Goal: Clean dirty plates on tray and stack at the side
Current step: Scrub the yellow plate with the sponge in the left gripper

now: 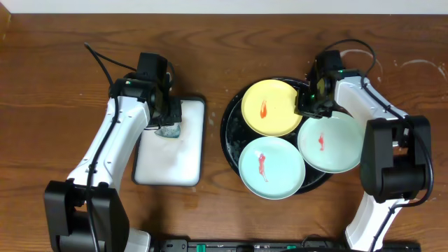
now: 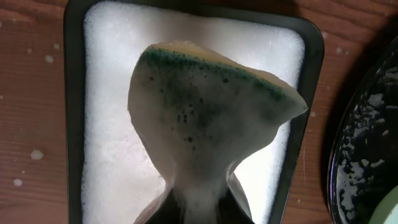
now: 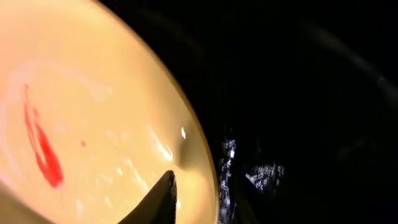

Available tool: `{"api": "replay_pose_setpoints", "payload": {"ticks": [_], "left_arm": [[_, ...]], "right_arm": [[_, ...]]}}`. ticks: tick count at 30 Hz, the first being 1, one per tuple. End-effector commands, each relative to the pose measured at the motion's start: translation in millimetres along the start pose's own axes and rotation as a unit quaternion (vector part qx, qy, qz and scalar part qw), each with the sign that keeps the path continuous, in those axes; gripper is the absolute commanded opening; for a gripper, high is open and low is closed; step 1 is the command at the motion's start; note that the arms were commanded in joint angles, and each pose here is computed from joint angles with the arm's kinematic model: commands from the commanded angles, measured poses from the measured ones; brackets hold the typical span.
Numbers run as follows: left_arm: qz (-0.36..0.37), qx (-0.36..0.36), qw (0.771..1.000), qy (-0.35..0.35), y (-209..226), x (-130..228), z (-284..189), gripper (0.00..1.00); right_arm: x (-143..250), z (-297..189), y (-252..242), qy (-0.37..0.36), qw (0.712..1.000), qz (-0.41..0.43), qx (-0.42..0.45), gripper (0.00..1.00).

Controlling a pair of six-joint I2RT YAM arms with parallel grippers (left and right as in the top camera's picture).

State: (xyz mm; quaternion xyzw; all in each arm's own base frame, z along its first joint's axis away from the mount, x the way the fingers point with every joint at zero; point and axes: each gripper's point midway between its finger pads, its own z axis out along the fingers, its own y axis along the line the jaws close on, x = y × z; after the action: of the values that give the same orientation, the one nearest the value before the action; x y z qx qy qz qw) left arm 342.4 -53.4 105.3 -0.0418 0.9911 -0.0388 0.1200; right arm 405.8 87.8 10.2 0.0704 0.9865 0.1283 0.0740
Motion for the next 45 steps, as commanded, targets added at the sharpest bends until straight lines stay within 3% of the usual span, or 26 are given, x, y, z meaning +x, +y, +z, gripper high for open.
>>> {"api": "replay_pose_setpoints", "payload": {"ticks": [1, 5, 8, 13, 22, 30, 34, 45], "left_arm": [[0.004, 0.013, 1.000, -0.013, -5, -7, -5, 0.07], [0.006, 0.044, 0.999, -0.018, -16, -11, -7, 0.07], [0.009, 0.082, 0.996, -0.025, -30, -16, -10, 0.07], [0.009, 0.135, 0.989, -0.052, -65, -28, -16, 0.07], [0.059, 0.216, 0.968, -0.112, -178, -41, -26, 0.07], [0.088, 0.235, 0.965, -0.076, -251, -49, 3, 0.07], [0.064, 0.293, 0.953, -0.039, -286, -43, 28, 0.08], [0.014, 0.285, 0.957, 0.040, -296, -16, 112, 0.07]], "right_arm": [[-9, 2, -5, -0.019, 0.999, -0.029, 0.017, 0.23], [-10, 3, -4, -0.022, 0.999, -0.046, 0.016, 0.14], [-6, 5, -5, -0.017, 0.999, -0.046, 0.017, 0.01], [-3, 9, -7, -0.017, 0.999, -0.045, 0.017, 0.01], [5, 17, -11, 0.000, 0.999, -0.042, 0.021, 0.01], [7, 17, -12, 0.005, 0.999, -0.041, 0.022, 0.01], [9, 17, -12, 0.008, 0.999, -0.040, 0.023, 0.01], [10, 17, -12, 0.011, 0.999, -0.040, 0.021, 0.01]]}}
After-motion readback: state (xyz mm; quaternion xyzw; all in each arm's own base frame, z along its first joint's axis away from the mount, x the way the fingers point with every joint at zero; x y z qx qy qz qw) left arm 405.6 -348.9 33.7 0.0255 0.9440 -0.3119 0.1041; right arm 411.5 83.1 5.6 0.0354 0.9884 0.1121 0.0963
